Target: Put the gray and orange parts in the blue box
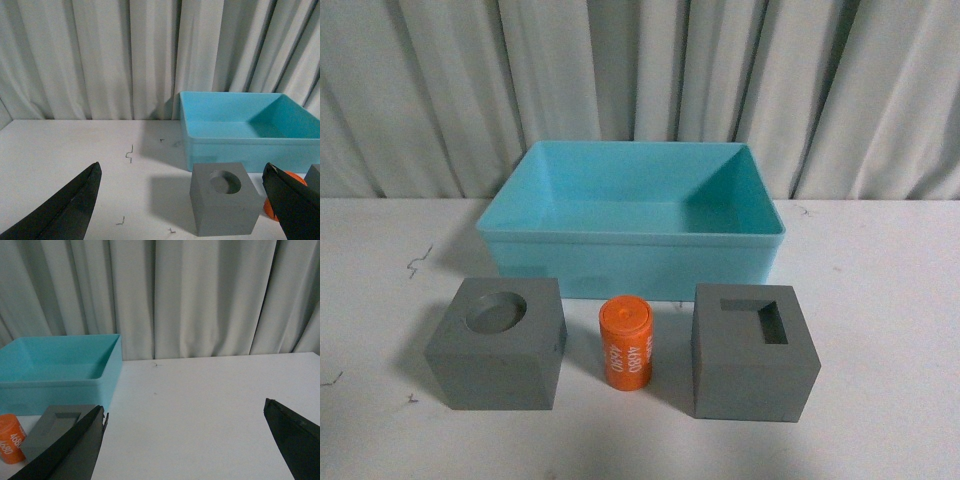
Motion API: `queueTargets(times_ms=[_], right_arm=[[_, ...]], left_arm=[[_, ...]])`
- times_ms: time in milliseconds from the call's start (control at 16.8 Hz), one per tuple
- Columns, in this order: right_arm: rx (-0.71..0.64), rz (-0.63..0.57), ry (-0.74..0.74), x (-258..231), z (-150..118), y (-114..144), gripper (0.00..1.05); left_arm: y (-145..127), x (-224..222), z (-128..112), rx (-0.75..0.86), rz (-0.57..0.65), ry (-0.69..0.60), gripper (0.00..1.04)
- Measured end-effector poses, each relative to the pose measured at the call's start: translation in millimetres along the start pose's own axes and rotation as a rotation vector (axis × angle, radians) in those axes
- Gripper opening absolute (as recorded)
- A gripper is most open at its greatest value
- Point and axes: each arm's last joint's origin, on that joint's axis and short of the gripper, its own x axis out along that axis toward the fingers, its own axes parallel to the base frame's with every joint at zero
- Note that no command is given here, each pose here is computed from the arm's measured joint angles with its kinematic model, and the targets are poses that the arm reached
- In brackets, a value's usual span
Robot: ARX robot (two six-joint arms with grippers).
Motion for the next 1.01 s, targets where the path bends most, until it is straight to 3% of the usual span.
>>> queueTargets(times_ms=[1012], right_arm=[[0.000,0.000,0.000,0.0,0.0,0.0,0.98]], left_arm=[[0.0,0.0,0.0,0.000,0.000,0.000,0.98]])
